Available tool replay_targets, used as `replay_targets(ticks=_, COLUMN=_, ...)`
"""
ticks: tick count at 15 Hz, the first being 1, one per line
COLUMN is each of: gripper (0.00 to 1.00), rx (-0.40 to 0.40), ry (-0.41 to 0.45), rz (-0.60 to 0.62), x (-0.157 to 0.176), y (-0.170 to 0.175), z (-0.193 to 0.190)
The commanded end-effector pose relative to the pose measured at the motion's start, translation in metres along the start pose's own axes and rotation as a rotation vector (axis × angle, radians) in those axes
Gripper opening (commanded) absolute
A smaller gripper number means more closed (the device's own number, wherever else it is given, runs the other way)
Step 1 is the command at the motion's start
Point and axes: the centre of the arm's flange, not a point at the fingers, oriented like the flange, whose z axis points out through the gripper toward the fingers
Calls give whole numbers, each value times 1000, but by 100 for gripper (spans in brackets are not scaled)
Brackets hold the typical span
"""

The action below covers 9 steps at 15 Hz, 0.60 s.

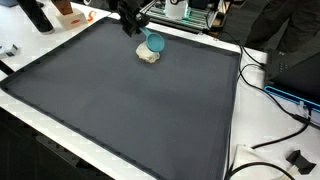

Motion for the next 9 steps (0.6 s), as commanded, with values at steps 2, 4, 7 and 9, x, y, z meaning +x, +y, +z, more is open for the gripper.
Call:
replay_targets(ticks=2, gripper=25, rx=35, ry=25, rz=-4, x=5, y=8, z=1)
replay_targets(ticks=4, gripper=25, rx=40, ry=30, rz=-4, x=5, y=11, z=2)
replay_targets(ticks=7, gripper=25, rx=47, ry=35, rz=5, x=7, y=16, z=3)
replay_targets(ticks=9, gripper=25, rx=48, ry=37, rz=9, x=8, y=18, z=4)
